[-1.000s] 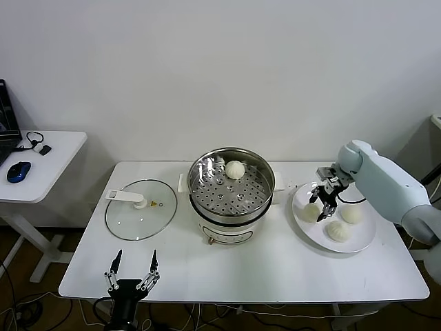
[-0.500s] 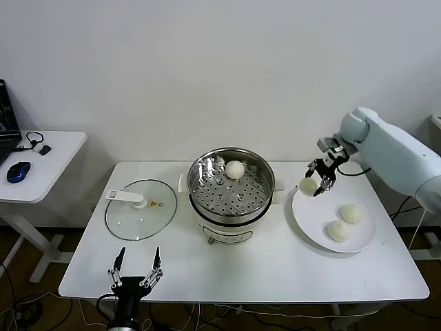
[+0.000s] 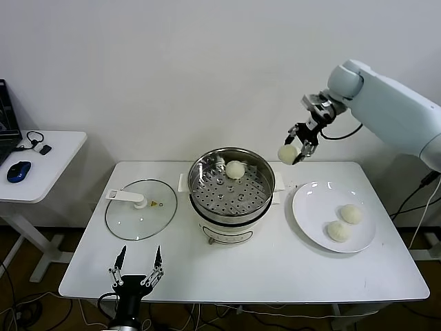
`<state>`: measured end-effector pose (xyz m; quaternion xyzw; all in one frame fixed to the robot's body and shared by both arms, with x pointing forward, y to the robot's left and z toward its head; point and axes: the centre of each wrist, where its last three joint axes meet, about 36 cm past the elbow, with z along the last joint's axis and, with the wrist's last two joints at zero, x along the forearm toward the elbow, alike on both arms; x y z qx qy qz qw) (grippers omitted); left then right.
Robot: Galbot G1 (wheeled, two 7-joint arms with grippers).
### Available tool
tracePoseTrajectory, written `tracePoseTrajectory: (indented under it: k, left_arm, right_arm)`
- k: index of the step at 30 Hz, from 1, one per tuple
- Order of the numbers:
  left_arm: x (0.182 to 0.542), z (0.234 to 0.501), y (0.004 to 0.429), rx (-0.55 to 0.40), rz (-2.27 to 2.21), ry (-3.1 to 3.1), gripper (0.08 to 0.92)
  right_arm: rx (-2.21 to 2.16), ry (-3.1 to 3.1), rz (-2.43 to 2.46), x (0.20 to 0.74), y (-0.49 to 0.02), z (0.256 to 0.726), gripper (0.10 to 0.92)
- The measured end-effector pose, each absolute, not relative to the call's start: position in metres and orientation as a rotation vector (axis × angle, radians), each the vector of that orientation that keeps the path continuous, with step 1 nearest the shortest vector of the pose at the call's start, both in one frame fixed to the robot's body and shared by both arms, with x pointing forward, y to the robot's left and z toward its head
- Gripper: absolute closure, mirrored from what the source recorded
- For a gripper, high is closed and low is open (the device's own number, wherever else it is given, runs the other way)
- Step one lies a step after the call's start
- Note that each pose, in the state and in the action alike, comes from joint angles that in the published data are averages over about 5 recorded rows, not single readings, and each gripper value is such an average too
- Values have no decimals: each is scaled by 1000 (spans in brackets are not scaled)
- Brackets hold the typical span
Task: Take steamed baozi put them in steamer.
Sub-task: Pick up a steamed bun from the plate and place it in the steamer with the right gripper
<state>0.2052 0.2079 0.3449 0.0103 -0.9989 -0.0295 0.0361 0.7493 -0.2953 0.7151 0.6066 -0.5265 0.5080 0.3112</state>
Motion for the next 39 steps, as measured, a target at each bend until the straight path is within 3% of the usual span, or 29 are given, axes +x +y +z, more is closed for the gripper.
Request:
tracePoseTrajectory:
  k: [10, 22, 39]
  left_arm:
    - [206, 348, 207, 33, -91, -3080, 177]
    - [206, 349, 210, 40, -99, -3088, 177]
    - [207, 350, 211, 47, -97, -3090, 177]
  right_arm:
    - [1650, -1386, 1300, 761, -209, 719, 377]
    - [1718, -1309, 1263, 765, -115, 670, 373]
    - [1707, -1254, 1234, 768, -74, 615, 370]
